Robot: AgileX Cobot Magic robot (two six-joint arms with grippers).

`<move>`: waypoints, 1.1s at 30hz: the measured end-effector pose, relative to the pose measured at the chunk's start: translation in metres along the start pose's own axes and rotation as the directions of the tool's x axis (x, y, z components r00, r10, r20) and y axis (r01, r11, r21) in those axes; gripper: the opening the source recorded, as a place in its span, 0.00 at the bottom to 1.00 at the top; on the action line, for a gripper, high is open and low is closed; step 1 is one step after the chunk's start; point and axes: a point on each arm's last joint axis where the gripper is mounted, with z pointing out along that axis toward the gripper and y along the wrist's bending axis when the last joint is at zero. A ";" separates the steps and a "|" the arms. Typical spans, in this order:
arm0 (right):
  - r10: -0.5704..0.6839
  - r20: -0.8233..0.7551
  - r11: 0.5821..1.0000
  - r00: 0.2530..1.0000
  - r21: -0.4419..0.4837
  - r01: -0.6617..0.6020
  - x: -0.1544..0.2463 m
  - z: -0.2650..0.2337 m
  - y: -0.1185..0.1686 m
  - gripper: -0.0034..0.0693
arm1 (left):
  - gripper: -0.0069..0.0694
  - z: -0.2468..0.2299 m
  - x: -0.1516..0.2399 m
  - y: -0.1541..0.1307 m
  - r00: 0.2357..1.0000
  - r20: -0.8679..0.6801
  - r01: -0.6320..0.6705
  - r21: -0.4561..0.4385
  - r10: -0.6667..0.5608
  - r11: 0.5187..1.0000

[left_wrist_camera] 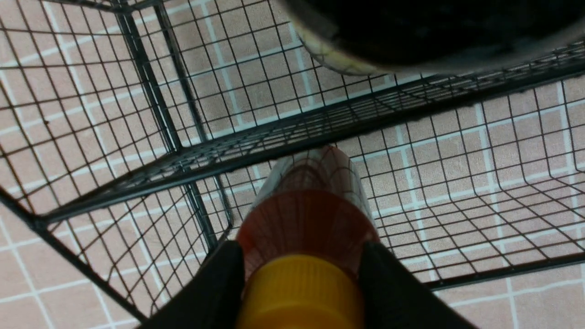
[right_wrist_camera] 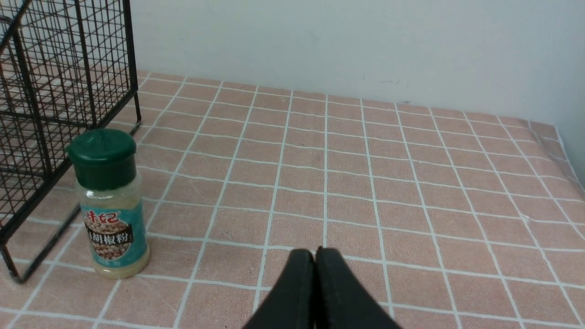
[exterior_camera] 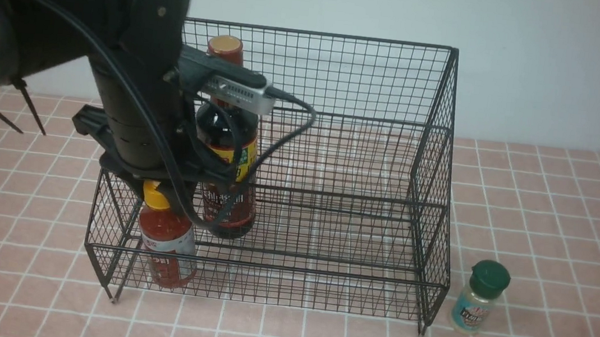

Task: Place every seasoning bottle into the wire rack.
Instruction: Use the left arm to put the condiment bottle back on the shelf

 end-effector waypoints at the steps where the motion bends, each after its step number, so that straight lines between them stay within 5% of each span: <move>1: 0.000 0.000 1.000 1.000 0.000 0.000 0.000 0.000 0.000 0.03 | 0.47 0.000 0.000 0.000 1.000 0.000 0.001 0.000 -0.001 1.000; 18: 0.000 0.000 1.000 1.000 0.000 0.000 0.000 0.000 0.000 0.03 | 0.47 0.006 -0.002 0.004 1.000 -0.020 0.003 -0.001 -0.003 1.000; 27: 0.000 0.000 1.000 1.000 0.000 0.000 0.000 0.000 0.000 0.03 | 0.68 0.007 -0.003 0.004 1.000 -0.021 0.005 0.001 -0.004 1.000; 33: 0.000 0.000 1.000 1.000 0.000 0.000 0.000 0.000 0.000 0.03 | 0.71 0.006 -0.002 0.004 1.000 -0.017 0.007 0.002 -0.007 1.000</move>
